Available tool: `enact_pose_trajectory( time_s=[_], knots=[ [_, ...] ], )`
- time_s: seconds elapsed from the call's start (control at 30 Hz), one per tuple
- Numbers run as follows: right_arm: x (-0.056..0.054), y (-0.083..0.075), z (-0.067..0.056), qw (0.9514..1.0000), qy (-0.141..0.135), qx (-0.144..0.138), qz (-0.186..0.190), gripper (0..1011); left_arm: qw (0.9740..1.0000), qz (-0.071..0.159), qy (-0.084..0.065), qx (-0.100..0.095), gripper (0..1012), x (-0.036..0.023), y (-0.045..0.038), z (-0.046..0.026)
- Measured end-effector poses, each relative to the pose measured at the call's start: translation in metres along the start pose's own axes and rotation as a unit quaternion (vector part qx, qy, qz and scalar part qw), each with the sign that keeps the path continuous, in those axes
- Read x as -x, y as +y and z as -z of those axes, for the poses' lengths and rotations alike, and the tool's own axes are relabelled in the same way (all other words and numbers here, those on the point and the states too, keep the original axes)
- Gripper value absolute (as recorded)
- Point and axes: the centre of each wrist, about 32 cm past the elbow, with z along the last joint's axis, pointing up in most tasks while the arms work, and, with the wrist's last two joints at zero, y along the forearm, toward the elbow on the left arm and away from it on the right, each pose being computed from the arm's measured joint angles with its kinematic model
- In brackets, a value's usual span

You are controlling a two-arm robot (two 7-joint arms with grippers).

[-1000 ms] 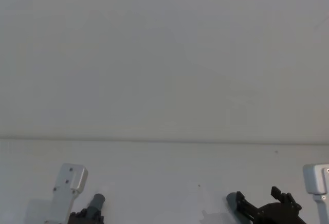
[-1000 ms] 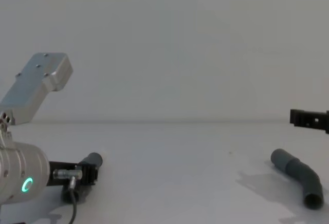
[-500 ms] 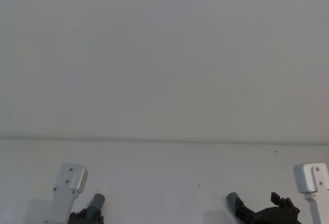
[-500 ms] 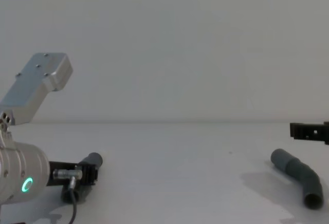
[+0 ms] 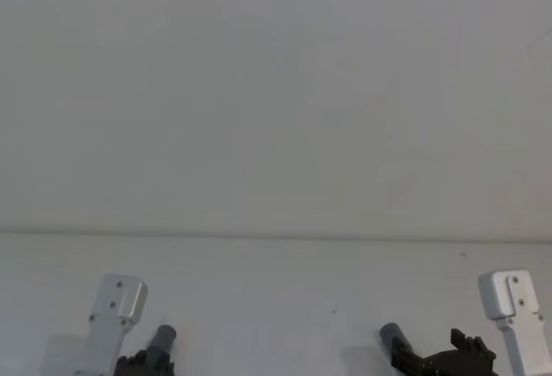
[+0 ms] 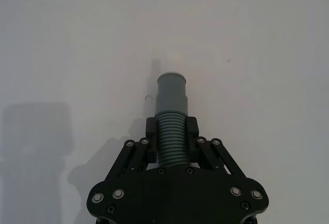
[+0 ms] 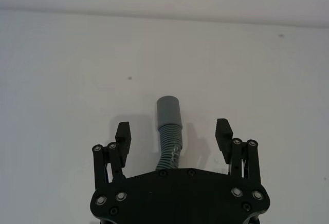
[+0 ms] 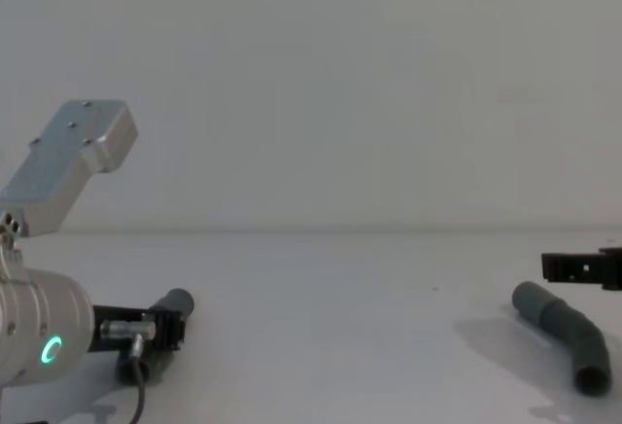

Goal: Use both hands to pick up one end of the pipe from the table, align the ends, and insert them.

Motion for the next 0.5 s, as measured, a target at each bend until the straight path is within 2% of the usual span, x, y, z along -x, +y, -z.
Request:
enact_pose_trajectory(
  time_s=[0.5],
  knots=[
    [0.0,0.014,0.001,0.9997,0.002,0.024,0.005,1004,1.0,0.0,0.0,0.0,293,0.0,0.0,0.0]
  ],
)
